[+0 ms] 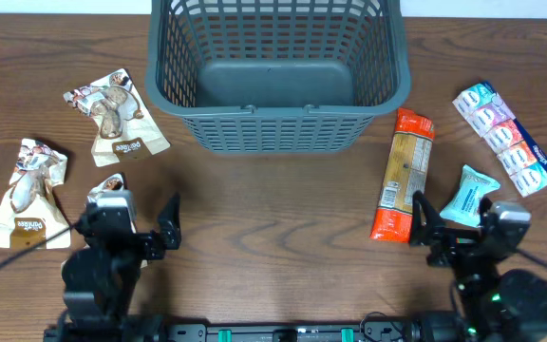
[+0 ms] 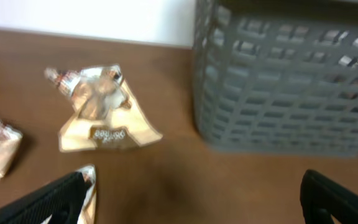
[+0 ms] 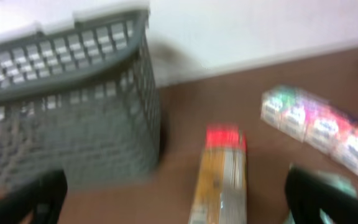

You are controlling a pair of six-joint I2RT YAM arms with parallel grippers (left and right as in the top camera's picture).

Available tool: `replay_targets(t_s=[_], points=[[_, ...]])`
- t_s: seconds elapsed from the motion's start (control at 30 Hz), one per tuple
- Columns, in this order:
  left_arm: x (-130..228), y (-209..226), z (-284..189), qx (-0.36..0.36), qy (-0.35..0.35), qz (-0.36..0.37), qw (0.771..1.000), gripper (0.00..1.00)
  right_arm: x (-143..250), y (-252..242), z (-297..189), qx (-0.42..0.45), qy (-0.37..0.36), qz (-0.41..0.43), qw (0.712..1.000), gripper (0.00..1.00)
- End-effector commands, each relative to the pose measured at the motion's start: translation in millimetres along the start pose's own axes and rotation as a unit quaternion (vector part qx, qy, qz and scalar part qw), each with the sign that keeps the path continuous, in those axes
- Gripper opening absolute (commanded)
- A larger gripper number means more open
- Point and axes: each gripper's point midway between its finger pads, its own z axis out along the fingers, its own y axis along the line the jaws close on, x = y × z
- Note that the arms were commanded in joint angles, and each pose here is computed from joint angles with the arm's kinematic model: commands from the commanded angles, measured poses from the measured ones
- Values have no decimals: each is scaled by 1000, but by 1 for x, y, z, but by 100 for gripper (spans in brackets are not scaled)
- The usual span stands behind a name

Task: Pack container
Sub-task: 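Grasp the orange-topped pasta package with the right gripper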

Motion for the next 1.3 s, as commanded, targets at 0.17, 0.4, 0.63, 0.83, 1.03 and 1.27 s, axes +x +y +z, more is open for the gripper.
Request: replay_targets(t_s=[0.17, 0.4, 0.63, 0.83, 1.03, 1.27], points=[[-22, 4, -5, -36, 124, -18, 991, 98, -40, 9, -31, 44, 181, -21, 982, 99], [-15, 5, -9, -48, 230, -18, 972, 98, -37, 14, -23, 59, 313, -20, 948, 99], [-9, 7, -7, -54, 247, -17, 967, 98, -34, -14, 30, 144, 327, -24, 934, 99], [-10, 12, -7, -68, 245, -13, 967, 98, -13, -37, 97, 238, 350, 53, 904, 98], [-14, 20, -6, -91, 235, -7, 968, 98, 36, -49, 165, 277, 397, 91, 870, 99], [-14, 20, -6, -91, 235, -7, 968, 98, 95, -59, 206, 283, 461, 83, 837, 99]])
